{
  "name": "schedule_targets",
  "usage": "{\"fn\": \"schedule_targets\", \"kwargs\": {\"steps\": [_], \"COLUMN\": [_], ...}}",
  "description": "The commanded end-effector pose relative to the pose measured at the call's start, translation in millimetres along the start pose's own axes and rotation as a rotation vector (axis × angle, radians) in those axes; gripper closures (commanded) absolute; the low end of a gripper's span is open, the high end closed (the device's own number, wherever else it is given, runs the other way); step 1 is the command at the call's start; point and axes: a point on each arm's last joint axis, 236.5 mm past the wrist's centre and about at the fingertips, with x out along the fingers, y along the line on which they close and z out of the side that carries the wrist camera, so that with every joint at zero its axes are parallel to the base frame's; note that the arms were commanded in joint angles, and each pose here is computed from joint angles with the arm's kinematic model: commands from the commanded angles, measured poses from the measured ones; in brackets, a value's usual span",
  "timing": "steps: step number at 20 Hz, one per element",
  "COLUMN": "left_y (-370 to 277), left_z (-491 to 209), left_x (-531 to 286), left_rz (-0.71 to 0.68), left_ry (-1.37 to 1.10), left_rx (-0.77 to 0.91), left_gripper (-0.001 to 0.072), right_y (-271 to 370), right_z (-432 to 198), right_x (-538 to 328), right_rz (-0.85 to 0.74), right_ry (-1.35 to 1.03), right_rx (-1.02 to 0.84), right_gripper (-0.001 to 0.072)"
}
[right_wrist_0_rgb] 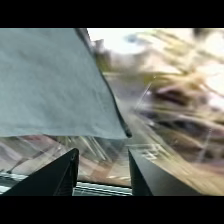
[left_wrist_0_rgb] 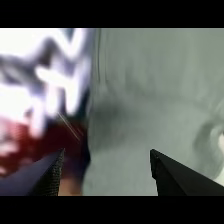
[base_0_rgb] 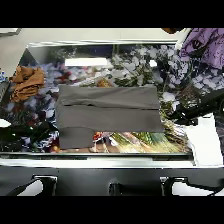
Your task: Fold the clothes and pants, and hang the long-sleeved shirts on hangers.
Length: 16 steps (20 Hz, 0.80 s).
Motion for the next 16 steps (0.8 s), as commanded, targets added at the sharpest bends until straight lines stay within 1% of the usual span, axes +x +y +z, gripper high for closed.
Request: {"fn": "schedule_targets", "kwargs": {"steps": [1,5,8,9,10,11,12,16], "left_y": [-3.6,-0.6,-5.9,-7.9,-8.6,-10.6,-11.9,-14.1], "left_z": [-29.0,-44.9,-54.1,-58.5,-63.0,-66.5,-69.4,-74.5], "left_x": [18.4,28.0,33.4,34.3,34.4,33.8,33.2,31.5], "left_rz": [-0.040,-0.042,-0.081,-0.093,-0.098,-0.106,-0.112,-0.122], "left_ry": [0.051,0.088,0.105,0.118,0.135,0.149,0.162,0.185], "left_rx": [-0.005,-0.023,-0.064,-0.073,-0.075,-0.069,-0.064,-0.059], "left_gripper": [0.0102,0.0103,0.0119,0.0172,0.0383,0.0558,0.0683,0.0689], "right_y": [5.9,9.2,8.5,7.5,6.9,5.6,3.5,-10.7], "right_z": [-3.2,-2.7,-1.6,-0.6,0.6,0.3,-0.9,-16.1], "right_x": [2.4,2.3,2.8,3.5,4.3,6.5,10.4,37.3], "right_rz": [0.038,0.052,0.050,0.047,0.046,0.046,0.045,0.039], "right_ry": [-0.007,-0.009,-0.014,-0.019,-0.024,-0.025,-0.023,0.011], "right_rx": [0.007,0.008,0.005,0.006,0.008,0.009,0.012,0.051], "right_gripper": [0.0336,0.0335,0.0335,0.0335,0.0335,0.0335,0.0335,0.0333]}}
